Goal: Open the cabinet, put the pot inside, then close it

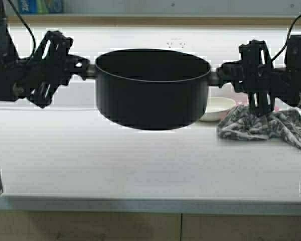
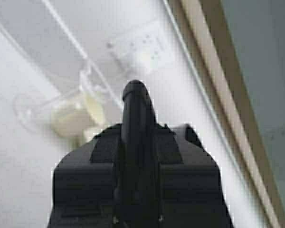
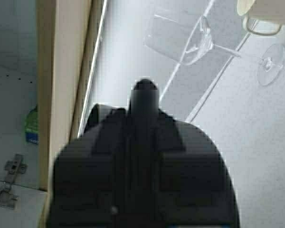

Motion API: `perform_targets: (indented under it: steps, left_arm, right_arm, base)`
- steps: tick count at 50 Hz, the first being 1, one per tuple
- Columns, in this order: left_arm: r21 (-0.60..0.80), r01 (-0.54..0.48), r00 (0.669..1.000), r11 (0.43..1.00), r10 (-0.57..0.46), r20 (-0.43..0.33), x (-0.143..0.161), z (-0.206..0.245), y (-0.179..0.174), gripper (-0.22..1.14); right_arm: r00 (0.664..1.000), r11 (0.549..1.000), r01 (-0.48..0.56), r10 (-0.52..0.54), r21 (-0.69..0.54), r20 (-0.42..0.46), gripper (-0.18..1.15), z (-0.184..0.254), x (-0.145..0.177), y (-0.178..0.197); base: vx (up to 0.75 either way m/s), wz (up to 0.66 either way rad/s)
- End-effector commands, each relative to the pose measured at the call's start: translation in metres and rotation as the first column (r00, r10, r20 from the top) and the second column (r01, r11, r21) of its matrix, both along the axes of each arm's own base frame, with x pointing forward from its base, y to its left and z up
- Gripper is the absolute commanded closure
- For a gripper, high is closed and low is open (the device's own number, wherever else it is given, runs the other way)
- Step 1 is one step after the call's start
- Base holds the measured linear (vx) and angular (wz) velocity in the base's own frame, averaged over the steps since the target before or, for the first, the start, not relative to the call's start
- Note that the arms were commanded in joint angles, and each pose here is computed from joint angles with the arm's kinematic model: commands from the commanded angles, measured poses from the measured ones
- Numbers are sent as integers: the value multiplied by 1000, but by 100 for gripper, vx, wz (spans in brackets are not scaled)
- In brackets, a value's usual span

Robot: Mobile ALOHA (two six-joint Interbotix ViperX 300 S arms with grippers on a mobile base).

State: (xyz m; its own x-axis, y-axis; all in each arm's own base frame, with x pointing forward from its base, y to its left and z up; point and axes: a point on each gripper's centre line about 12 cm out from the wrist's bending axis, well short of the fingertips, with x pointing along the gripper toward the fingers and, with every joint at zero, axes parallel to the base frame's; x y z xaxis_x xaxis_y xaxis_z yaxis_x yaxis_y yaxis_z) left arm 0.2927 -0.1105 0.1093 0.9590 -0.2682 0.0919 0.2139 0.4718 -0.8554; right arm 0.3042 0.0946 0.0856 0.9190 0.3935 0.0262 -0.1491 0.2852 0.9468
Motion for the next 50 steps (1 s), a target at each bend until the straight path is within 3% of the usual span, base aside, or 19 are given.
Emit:
perform_targets:
  steps: [1,21,50]
  left_arm:
    - [88,31,997,996,-38,74,-6,34,-24,89]
    - [106,59,995,993,-67,71,-15,110,-44,89]
    - [126,83,983,989,-102,153,30,216,-81,89]
  right_arm:
    - [998,998,-35,38,-47,53,90,34,-5,12]
    - [996,996,-42,48,-80,72,90,113,-15,17]
    - [991,993,14,3,-121,136,90,220,12,20]
  base:
    - [-1,0]
    - [-1,0]
    - [0,0]
